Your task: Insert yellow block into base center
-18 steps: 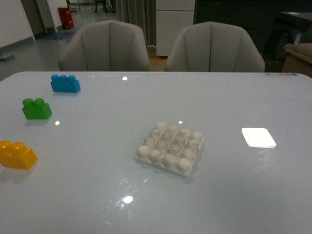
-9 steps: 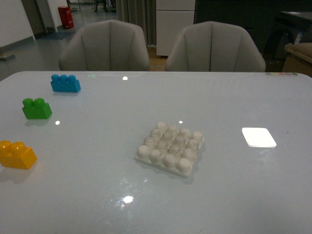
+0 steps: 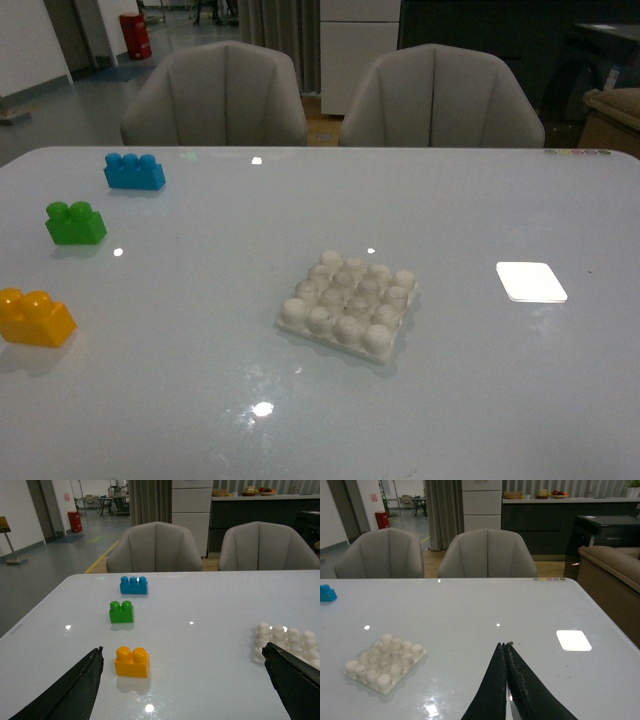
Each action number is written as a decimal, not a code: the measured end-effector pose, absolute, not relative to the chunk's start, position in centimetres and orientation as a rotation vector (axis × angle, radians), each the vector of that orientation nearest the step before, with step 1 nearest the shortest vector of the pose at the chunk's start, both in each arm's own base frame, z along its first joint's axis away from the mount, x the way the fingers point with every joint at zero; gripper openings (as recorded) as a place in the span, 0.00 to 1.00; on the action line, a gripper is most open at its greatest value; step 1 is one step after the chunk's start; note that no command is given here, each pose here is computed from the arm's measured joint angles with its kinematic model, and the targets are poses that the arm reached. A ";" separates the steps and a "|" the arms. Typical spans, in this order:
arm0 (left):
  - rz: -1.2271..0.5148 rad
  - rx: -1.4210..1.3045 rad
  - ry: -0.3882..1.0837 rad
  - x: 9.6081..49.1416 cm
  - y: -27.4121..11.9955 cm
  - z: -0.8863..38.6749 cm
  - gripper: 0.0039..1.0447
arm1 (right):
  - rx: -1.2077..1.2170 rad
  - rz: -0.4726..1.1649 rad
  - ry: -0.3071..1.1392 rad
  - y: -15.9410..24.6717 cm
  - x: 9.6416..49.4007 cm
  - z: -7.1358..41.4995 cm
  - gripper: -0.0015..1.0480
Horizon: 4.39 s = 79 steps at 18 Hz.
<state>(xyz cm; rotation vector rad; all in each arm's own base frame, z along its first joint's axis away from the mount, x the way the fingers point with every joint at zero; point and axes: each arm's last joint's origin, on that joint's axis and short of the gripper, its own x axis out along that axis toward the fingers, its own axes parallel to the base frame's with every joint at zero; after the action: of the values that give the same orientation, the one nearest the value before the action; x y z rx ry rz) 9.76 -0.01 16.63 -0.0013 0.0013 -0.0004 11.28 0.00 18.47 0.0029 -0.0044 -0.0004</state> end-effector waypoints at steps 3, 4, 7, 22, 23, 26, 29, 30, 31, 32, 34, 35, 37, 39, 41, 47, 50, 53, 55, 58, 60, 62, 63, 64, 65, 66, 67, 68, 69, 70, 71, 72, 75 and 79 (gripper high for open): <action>-0.001 -0.001 0.001 9.8 0.0 16.6 0.94 | 0.003 0.000 -0.001 0.0 11.0 17.9 0.02; 0.000 -0.001 0.001 9.8 0.0 16.6 0.94 | 0.003 0.000 -0.004 0.0 10.9 17.8 0.02; 0.000 -0.001 0.001 9.8 0.0 16.6 0.94 | 0.002 0.002 0.000 0.0 9.7 16.6 0.02; -0.001 -0.001 0.001 9.8 0.0 16.6 0.94 | 0.002 0.000 -0.003 0.0 9.7 16.7 0.91; 0.000 -0.001 0.001 9.8 0.0 16.6 0.94 | 0.002 0.000 -0.003 0.0 9.7 16.7 0.96; -0.007 0.000 0.015 9.8 0.0 16.5 0.94 | 0.002 0.000 -0.003 0.0 9.7 16.7 0.94; -0.127 -0.028 0.296 10.0 0.3 17.3 0.94 | 0.002 0.000 -0.004 0.0 9.7 16.7 0.94; -0.169 -0.029 0.280 10.0 0.1 18.2 0.94 | 0.002 0.000 -0.003 0.0 9.7 16.7 0.94; -0.195 -0.025 0.244 9.9 0.0 19.2 0.94 | 0.002 0.000 -0.002 0.0 9.7 16.6 0.94; -0.205 -0.015 0.198 9.8 0.1 20.4 0.94 | 0.002 0.000 -0.003 0.0 9.7 16.7 0.94; -0.194 0.003 0.128 10.2 0.5 21.8 0.94 | 0.002 0.000 -0.003 0.0 9.7 16.7 0.94; -0.183 0.015 0.124 10.9 0.9 22.0 0.94 | 0.002 0.000 -0.003 0.0 9.7 16.7 0.94; -0.168 0.041 0.148 13.0 2.1 21.8 0.94 | 0.002 0.000 -0.003 0.0 9.7 16.7 0.94; -0.159 0.089 0.135 16.3 3.7 22.9 0.94 | 0.002 0.000 -0.003 0.0 9.7 16.7 0.94; -0.160 0.135 0.117 20.4 5.0 24.2 0.94 | 0.002 0.000 -0.003 0.0 9.7 16.7 0.94; -0.169 0.100 0.449 31.4 7.9 16.8 0.94 | 0.002 0.000 -0.003 0.0 9.7 16.7 0.94; -0.161 0.083 0.624 34.1 8.1 10.2 0.94 | 0.002 0.000 -0.003 0.0 9.7 16.7 0.94; -0.132 0.047 0.632 34.8 8.9 10.1 0.94 | 0.002 0.000 -0.003 0.0 9.7 16.7 0.94; -0.127 0.045 0.635 34.8 8.9 10.1 0.94 | 0.002 0.000 -0.003 0.0 9.7 16.7 0.94; -0.113 0.035 0.641 34.8 8.9 10.0 0.94 | 0.002 0.000 -0.003 0.0 9.7 16.7 0.94; -0.108 0.022 0.650 34.7 9.1 9.9 0.94 | 0.002 0.000 -0.003 0.0 9.7 16.7 0.94; -0.101 -0.001 0.661 34.8 9.1 9.6 0.94 | 0.002 0.000 -0.003 0.0 9.7 16.7 0.94; -0.100 -0.020 0.668 34.8 9.2 9.4 0.94 | 0.002 0.000 -0.003 0.0 9.7 16.7 0.94; -0.099 -0.029 0.670 34.8 9.2 9.3 0.94 | 0.002 0.000 -0.003 0.0 9.7 16.7 0.94; -0.099 -0.028 0.669 34.8 9.2 9.3 0.94 | 0.002 0.000 -0.003 0.0 9.7 16.7 0.94; -0.096 -0.026 0.666 34.8 9.3 9.2 0.94 | 0.002 0.000 -0.003 0.0 9.7 16.7 0.94; -0.096 -0.025 0.659 34.9 9.2 9.2 0.94 | 0.002 0.000 -0.003 0.0 9.7 16.7 0.94; -0.097 -0.020 0.648 35.0 9.2 9.2 0.94 | 0.002 0.000 -0.003 0.0 9.7 16.7 0.94; -0.108 -0.020 0.641 35.0 9.1 9.2 0.94 | 0.002 0.000 -0.003 0.0 9.7 16.7 0.94; -0.118 -0.021 0.637 35.0 9.0 9.2 0.94 | 0.002 0.000 -0.003 0.0 9.7 16.7 0.94; -0.125 -0.022 0.638 35.1 9.0 9.0 0.94 | 0.002 0.000 -0.003 0.0 9.7 16.7 0.94; -0.130 -0.018 0.644 35.0 8.9 8.7 0.94 | 0.002 0.000 -0.003 0.0 9.7 16.7 0.94; -0.147 -0.008 0.660 34.7 8.7 7.7 0.94 | 0.002 0.000 -0.003 0.0 9.7 16.7 0.94; -0.153 -0.009 0.666 34.6 8.5 7.0 0.94 | 0.002 0.000 -0.003 0.0 9.7 16.7 0.94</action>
<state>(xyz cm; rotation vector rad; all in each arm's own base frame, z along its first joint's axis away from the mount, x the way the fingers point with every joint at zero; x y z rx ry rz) 34.62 8.50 6.97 -0.0088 0.6663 -0.1528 9.73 0.00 16.66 0.0025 -0.0032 0.0000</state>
